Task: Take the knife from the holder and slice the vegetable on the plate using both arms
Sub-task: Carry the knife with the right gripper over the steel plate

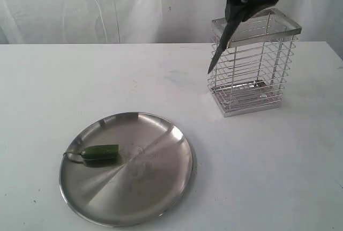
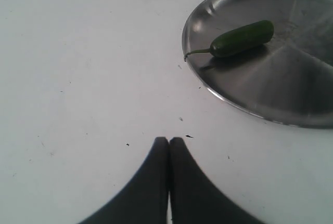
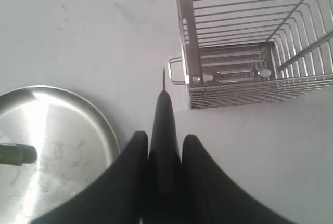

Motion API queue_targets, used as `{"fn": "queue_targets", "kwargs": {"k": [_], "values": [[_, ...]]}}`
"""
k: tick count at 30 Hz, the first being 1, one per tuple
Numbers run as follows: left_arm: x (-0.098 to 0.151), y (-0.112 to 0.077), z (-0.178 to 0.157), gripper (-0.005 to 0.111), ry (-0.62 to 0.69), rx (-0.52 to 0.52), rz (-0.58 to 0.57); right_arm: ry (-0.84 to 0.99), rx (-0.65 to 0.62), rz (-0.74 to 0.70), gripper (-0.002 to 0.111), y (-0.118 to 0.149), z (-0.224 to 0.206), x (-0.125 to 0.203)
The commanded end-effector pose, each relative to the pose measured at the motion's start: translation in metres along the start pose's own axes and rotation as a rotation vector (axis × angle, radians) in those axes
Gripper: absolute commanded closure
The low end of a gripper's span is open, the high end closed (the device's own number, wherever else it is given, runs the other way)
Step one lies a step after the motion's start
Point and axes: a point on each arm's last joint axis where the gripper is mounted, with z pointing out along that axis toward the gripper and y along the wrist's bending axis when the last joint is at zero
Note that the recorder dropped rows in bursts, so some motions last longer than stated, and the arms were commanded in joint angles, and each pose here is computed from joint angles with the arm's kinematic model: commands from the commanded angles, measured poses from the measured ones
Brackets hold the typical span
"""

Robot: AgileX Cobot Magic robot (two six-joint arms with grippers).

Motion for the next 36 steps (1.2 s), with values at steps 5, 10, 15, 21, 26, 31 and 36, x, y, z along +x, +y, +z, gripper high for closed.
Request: {"fn": "queue_targets", "kwargs": {"k": [5,10,15,21,26,31,36], "values": [[0.001,-0.001,0.0,0.107,0.007,0.009,-0.005,0.0,-0.245,0.031,0.108,0.009,-0.044,0.013],[0.001,-0.001,0.0,0.107,0.007,0.009,-0.005,0.018,-0.388,0.127,0.108,0.012,-0.026,0.048],[0.001,-0.001,0.0,0.107,0.007,0.009,-0.005,-0.036,-0.517,0.273,0.108,0.006,-0.008,0.093],[0.001,-0.001,0.0,0.107,0.007,0.009,-0.005,0.031,-0.53,0.318,0.108,-0.002,-0.003,0.129],[0.001,-0.001,0.0,0.107,0.007,0.009,-0.005,0.119,-0.742,0.356,0.108,0.009,0.015,0.159],[0.001,-0.001,0.0,0.107,0.007,0.009,-0.005,0.092,-0.76,0.378,0.108,0.005,0.023,0.174],[0.001,-0.001,0.0,0.107,0.007,0.009,-0.005,0.142,-0.751,0.375,0.108,0.003,0.03,0.186]]}}
